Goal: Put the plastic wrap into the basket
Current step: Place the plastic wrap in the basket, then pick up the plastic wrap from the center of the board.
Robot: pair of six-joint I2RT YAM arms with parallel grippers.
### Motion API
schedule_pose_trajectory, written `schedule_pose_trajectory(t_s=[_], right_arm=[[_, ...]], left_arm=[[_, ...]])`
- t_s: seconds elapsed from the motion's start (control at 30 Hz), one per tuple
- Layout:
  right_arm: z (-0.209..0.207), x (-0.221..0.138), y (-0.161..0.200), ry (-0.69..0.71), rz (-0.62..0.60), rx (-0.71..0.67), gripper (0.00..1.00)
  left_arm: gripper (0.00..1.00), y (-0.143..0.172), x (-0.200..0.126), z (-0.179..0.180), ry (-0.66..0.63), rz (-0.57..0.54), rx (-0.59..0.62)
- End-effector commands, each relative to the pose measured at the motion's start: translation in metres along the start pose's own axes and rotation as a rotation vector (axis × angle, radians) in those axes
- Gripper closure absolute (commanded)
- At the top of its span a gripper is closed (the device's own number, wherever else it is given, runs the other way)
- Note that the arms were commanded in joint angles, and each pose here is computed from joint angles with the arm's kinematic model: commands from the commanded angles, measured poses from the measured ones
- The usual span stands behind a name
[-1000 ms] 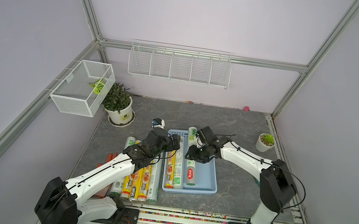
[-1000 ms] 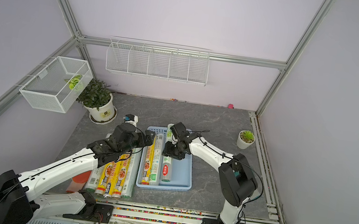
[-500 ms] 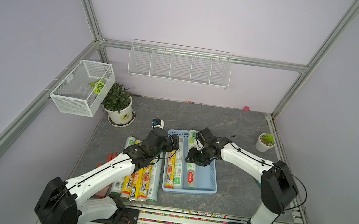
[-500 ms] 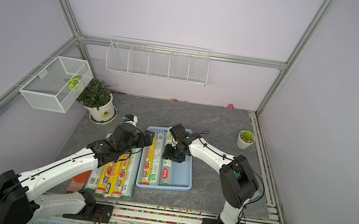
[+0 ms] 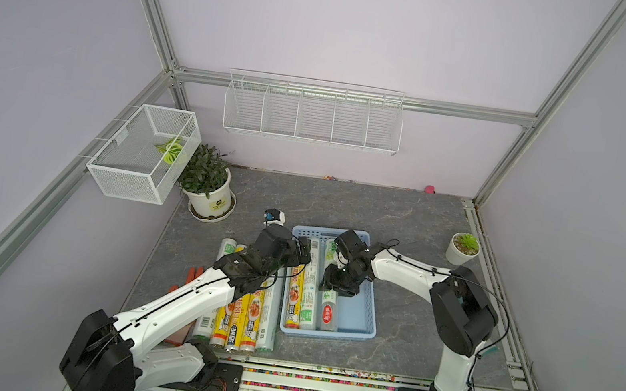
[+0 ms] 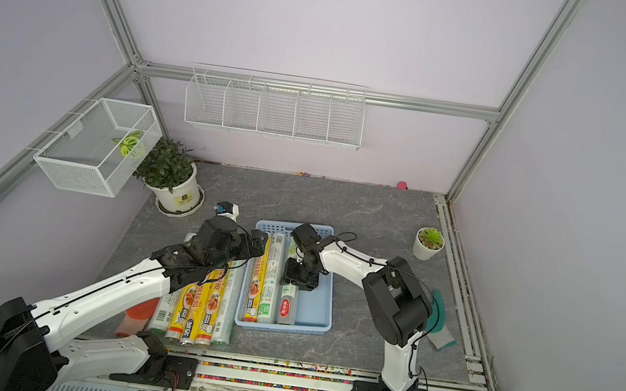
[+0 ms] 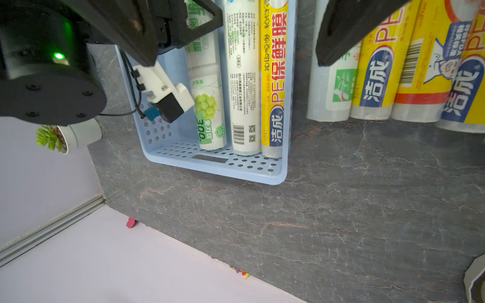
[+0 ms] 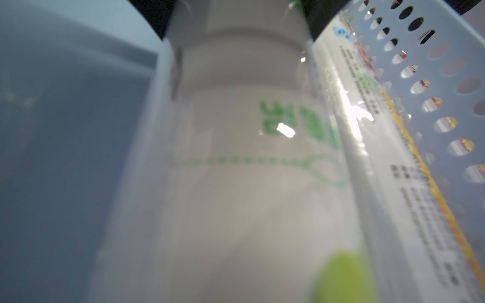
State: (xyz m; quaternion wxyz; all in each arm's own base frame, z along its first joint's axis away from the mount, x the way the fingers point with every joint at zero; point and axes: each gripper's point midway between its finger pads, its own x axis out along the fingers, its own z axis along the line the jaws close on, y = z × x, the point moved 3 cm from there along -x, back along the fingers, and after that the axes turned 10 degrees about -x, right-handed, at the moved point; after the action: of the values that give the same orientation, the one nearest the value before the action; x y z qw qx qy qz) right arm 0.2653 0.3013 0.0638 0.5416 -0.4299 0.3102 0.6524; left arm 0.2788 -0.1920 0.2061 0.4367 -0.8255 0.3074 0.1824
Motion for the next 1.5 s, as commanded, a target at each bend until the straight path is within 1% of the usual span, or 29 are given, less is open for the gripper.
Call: schedule_pose_trajectory(t_s=[0.0,0.17,0.3,0.4,0.5,0.6,0.67,0.73,0.83,0.9,0.97,1.07,1.17,1.23,1.33,1.4,1.47], right_arm=[[0.012,-0.021,-0.013,-0.015,-0.086,-0.028,0.40],[0.014,-0.028,-0.011,-0.043,-0.093,-0.036,0.36],[0.020,-0.038,-0.012,-0.086,-0.130,-0.061,0.36],[0.018,-0.042,-0.013,-0.101,-0.124,-0.038,0.38],[0.018,-0.052,-0.013,-0.086,-0.152,-0.050,0.38],[0.024,-0.068,-0.017,-0.086,-0.197,-0.087,0.37],[0.033,-0.079,-0.020,-0.105,-0.225,-0.132,0.37],[0.042,-0.089,-0.022,-0.120,-0.254,-0.180,0.36],[0.056,-0.095,-0.024,-0.125,-0.280,-0.258,0.34],[0.063,-0.094,-0.026,-0.127,-0.287,-0.288,0.32],[0.070,-0.092,-0.029,-0.142,-0.295,-0.304,0.29],[0.079,-0.085,-0.031,-0.164,-0.289,-0.307,0.27],[0.088,-0.078,-0.030,-0.181,-0.284,-0.311,0.27],[0.091,-0.073,-0.029,-0.191,-0.277,-0.310,0.27],[0.092,-0.065,-0.026,-0.193,-0.259,-0.307,0.27],[0.091,-0.064,-0.024,-0.192,-0.257,-0.294,0.26],[0.088,-0.062,-0.024,-0.190,-0.269,-0.284,0.25]], left_arm=[[0.00,0.001,-0.006,0.009,-0.028,-0.003,0.004],[0.00,0.002,-0.005,0.013,-0.041,-0.012,0.007],[0.00,-0.002,-0.005,0.012,-0.063,-0.011,0.025],[0.00,-0.004,-0.003,0.013,-0.076,-0.022,0.040],[0.00,-0.006,-0.005,0.021,-0.126,-0.030,0.027],[0.05,-0.005,-0.010,0.037,-0.193,-0.029,0.021],[0.14,-0.003,-0.016,0.051,-0.223,0.003,0.020],[0.21,0.000,-0.022,0.067,-0.225,0.049,0.006],[0.30,0.017,-0.028,0.083,-0.181,0.160,-0.039],[0.39,0.028,-0.029,0.081,-0.140,0.225,-0.072],[0.44,0.041,-0.028,0.082,-0.140,0.291,-0.126],[0.49,0.055,-0.023,0.084,-0.142,0.368,-0.150],[0.52,0.060,-0.019,0.094,-0.210,0.388,-0.161],[0.53,0.063,-0.015,0.100,-0.243,0.396,-0.158],[0.53,0.069,-0.007,0.099,-0.242,0.438,-0.175],[0.51,0.075,0.000,0.091,-0.204,0.504,-0.159],[0.49,0.079,0.007,0.092,-0.226,0.541,-0.154]])
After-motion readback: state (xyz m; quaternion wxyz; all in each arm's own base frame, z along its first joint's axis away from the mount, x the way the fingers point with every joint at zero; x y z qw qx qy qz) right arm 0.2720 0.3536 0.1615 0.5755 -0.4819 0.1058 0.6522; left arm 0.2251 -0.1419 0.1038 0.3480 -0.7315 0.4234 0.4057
